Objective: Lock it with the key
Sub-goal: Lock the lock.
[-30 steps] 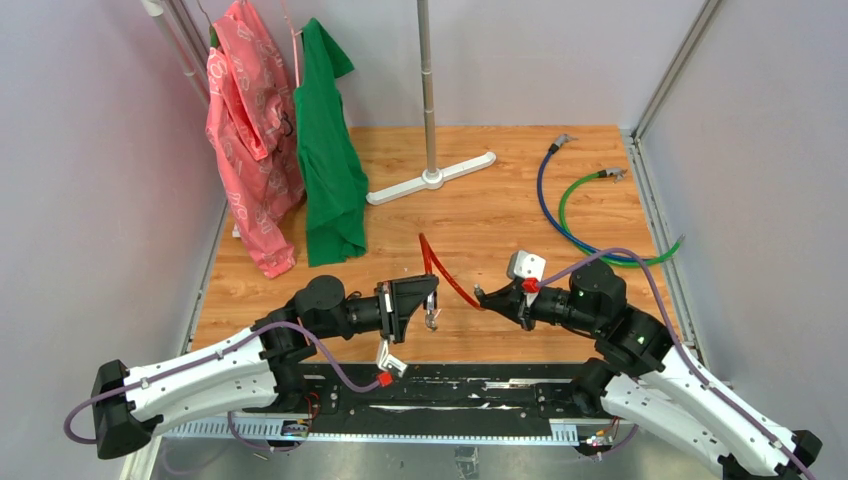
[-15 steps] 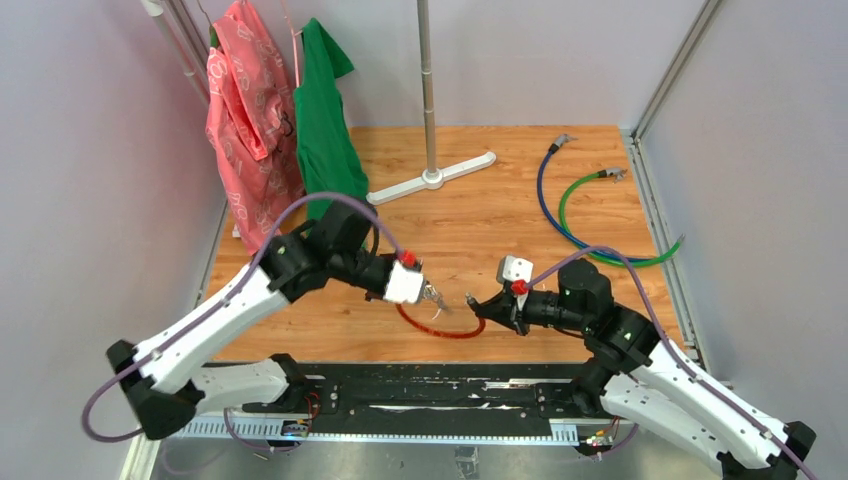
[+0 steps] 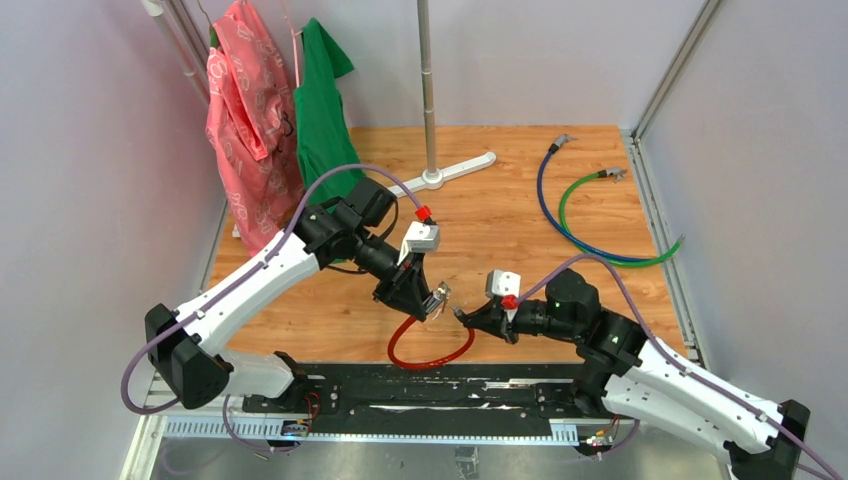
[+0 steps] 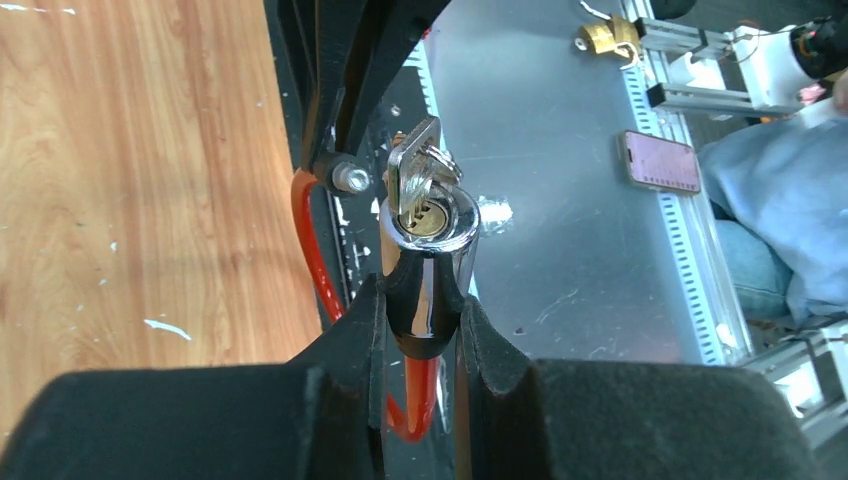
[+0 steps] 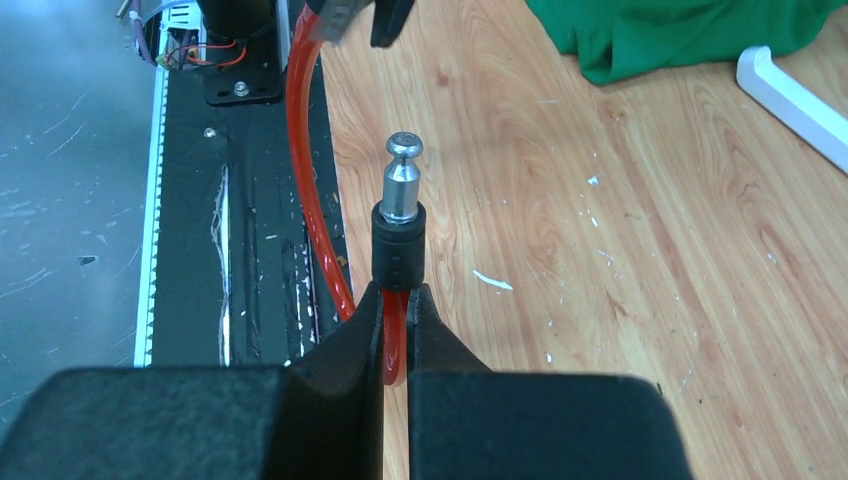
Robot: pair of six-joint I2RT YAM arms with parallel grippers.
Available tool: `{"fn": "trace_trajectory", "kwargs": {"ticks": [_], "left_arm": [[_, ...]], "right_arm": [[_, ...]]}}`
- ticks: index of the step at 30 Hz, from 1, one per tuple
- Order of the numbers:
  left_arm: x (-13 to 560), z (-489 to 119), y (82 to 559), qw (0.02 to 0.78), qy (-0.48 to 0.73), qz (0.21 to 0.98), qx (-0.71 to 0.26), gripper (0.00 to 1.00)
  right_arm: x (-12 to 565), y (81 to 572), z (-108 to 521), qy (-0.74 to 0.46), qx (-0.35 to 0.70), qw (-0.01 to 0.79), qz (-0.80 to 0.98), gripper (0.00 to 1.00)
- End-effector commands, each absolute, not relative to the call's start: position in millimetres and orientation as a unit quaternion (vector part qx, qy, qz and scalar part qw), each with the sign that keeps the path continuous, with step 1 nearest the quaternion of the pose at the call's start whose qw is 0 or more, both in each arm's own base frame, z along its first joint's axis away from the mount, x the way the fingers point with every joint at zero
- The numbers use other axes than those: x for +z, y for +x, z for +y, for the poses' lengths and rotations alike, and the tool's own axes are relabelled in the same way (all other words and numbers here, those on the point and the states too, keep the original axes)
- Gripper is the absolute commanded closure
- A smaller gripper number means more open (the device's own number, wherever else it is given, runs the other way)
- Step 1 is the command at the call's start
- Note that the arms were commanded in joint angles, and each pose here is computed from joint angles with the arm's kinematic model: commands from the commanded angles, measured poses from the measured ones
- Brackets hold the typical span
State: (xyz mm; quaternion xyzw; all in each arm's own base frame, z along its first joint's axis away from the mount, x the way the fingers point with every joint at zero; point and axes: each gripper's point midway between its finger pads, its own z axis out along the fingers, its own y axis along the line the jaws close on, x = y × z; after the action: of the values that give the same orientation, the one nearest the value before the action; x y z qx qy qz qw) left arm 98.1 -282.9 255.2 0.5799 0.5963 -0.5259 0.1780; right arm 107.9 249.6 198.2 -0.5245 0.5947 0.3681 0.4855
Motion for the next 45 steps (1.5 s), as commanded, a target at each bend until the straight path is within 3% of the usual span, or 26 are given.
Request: {"fn": "trace_trajectory", "kwargs": {"ticks": [1, 6, 9, 12, 15, 20, 21, 29, 41, 45], "left_arm": [[258.6, -285.4, 87.3, 0.155, 0.571, 0.595, -0.545, 1.0], [221.1, -275.3, 102.6, 0.155, 0.565, 0.659, -0.472, 1.0], [203.2, -273.5, 98.8, 0.139, 0.559, 0.664, -0.477, 1.0], [176.6, -280.1, 103.4, 0.136, 0.564, 0.657, -0.482, 1.0], [162.8, -284.4, 102.9, 0.13, 0.57, 0.644, -0.494, 1.0], [149.0, -275.9, 89.9, 0.103, 0.587, 0.624, -0.505, 1.0], [143.6, -273.8, 88.4, 0.098, 0.589, 0.626, -0.502, 1.0], [150.7, -278.8, 84.7, 0.102, 0.6, 0.613, -0.504, 1.0], [154.8, -281.5, 86.8, 0.101, 0.61, 0.607, -0.5, 1.0], [156.3, -282.5, 86.3, 0.1, 0.608, 0.607, -0.501, 1.0]], "right_arm": [[207.4, 114.6, 259.5, -0.52, 0.352, 0.517, 0.582, 1.0], [161.7, 149.4, 237.2, -0.355, 0.302, 0.482, 0.742, 1.0], [115.9, 151.9, 214.5, -0.232, 0.28, 0.435, 0.824, 1.0], [95.6, 152.9, 216.0, -0.2, 0.292, 0.432, 0.83, 0.98], [95.9, 154.6, 213.1, -0.227, 0.277, 0.443, 0.822, 0.79], [108.0, 137.3, 217.5, -0.302, 0.308, 0.451, 0.781, 0.27], [120.2, 134.2, 222.6, -0.315, 0.327, 0.464, 0.761, 0.23], [191.2, 90.9, 260.0, -0.42, 0.477, 0.555, 0.537, 0.2], [206.5, 88.4, 292.2, -0.568, 0.423, 0.583, 0.397, 0.21], [205.5, 86.8, 301.0, -0.593, 0.426, 0.564, 0.386, 0.28]]}}
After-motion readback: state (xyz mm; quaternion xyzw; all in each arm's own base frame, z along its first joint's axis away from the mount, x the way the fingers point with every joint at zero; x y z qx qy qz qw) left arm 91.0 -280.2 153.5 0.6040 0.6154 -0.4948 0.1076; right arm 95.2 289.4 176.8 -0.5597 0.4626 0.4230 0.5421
